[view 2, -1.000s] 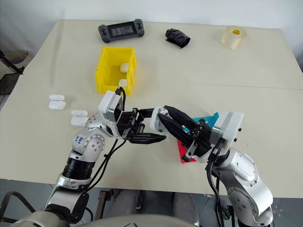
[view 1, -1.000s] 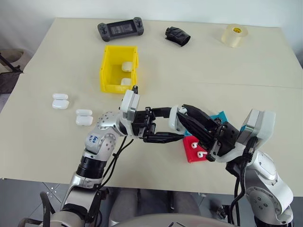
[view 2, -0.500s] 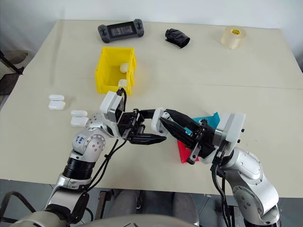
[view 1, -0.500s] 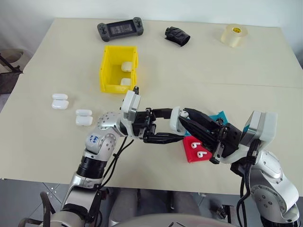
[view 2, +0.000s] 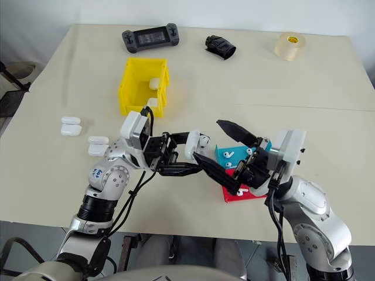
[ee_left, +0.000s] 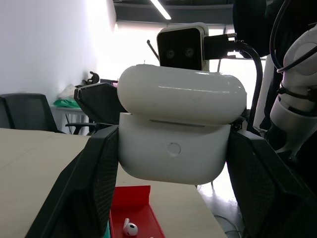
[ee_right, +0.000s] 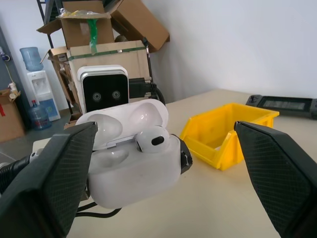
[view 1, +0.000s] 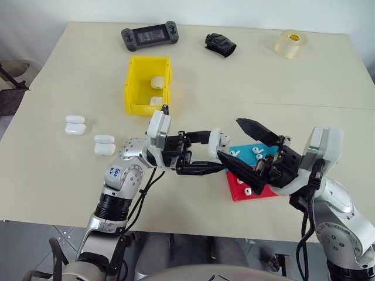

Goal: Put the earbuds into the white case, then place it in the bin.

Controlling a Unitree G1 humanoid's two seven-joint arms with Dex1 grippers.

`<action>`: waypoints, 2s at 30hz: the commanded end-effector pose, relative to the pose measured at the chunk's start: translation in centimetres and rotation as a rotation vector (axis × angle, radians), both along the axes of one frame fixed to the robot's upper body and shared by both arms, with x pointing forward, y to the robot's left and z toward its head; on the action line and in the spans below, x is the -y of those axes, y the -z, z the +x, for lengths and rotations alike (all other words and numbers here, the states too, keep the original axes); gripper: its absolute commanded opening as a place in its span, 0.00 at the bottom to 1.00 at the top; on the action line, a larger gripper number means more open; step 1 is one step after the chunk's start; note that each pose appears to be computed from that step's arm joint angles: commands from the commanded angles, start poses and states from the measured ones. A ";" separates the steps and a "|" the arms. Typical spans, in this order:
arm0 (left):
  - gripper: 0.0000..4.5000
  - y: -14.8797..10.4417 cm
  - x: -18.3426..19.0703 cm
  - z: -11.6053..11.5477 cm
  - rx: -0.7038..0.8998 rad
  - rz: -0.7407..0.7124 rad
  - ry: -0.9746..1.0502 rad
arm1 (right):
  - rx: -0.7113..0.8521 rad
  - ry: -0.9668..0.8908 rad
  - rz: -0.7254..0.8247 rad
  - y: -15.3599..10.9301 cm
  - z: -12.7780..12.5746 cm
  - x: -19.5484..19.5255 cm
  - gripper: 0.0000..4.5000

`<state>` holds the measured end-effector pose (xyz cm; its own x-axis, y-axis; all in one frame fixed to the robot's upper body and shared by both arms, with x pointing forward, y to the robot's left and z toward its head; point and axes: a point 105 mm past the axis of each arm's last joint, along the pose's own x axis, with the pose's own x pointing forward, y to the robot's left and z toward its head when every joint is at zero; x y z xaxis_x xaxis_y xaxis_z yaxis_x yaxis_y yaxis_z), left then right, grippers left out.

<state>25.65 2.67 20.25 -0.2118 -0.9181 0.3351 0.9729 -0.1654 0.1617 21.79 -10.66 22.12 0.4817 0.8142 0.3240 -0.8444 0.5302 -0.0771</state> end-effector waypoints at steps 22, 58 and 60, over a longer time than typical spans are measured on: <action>0.63 2.2 -2.4 -1.3 0.040 0.030 -0.103 | -0.093 0.361 -0.452 3.7 -1.6 14.5 0.99; 0.63 2.8 -1.2 -1.8 0.037 0.009 -0.106 | -0.330 0.083 -1.313 5.8 12.3 9.1 0.99; 0.63 2.8 -1.3 -1.8 0.038 0.010 -0.107 | -0.326 0.073 -1.312 5.9 12.4 8.7 0.99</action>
